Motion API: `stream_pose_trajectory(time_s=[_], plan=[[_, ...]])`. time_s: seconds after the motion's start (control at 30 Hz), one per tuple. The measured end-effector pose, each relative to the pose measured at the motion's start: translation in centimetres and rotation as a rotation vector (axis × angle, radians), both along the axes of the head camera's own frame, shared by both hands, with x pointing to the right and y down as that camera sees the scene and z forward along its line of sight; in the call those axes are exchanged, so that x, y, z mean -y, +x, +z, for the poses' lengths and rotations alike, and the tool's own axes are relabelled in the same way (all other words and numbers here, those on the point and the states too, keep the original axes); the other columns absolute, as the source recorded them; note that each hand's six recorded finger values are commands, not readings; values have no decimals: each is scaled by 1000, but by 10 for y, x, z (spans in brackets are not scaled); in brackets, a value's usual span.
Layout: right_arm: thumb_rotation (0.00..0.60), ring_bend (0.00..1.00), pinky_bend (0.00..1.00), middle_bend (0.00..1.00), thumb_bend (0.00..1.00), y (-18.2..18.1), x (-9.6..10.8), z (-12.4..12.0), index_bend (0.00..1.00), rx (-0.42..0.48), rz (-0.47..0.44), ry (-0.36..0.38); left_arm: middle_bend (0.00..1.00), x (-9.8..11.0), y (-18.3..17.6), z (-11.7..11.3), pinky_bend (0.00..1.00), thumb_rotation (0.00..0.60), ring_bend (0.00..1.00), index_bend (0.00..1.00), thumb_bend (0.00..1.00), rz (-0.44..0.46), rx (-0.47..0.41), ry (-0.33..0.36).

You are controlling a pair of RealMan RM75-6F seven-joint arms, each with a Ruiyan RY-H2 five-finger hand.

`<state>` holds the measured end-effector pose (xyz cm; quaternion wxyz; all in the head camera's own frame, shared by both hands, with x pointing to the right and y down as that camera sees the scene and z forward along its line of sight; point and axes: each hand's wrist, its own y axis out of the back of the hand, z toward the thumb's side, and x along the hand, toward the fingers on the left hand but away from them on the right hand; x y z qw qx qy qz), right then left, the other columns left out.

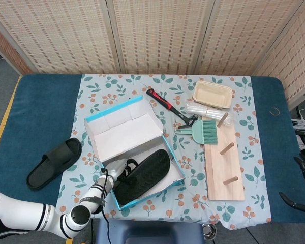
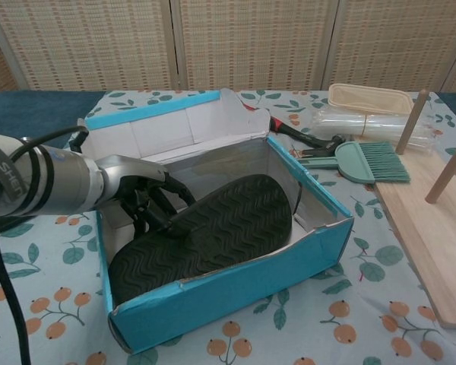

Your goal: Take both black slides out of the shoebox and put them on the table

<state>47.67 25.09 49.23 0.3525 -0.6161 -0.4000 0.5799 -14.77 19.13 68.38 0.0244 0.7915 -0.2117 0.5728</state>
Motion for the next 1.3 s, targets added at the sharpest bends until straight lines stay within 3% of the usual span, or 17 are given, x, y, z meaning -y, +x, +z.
stream_pose_trajectory(time_s=[0.37,0.6,0.7,0.9,1.3], plan=[[380,0,0,0,150,-1,0,2,0,-3,1,-7,815,5,7,-14,753,600,766,683,778,-74,-74,8],[381,0,0,0,151,-1,0,2,0,0,1,-10,837,12,11,-25,773,600,783,702,821,-107,-125,28],[380,0,0,0,150,0,0,2,0,1,0,-13,838,22,13,-33,773,600,783,702,821,-103,-140,80],[380,0,0,0,151,0,-1,3,0,3,-2,-19,837,52,-2,-59,773,600,783,702,821,-106,-133,251],[380,0,0,0,151,-2,-1,5,0,-1,-7,-31,836,94,-50,-93,772,600,783,702,820,-176,-110,409]])
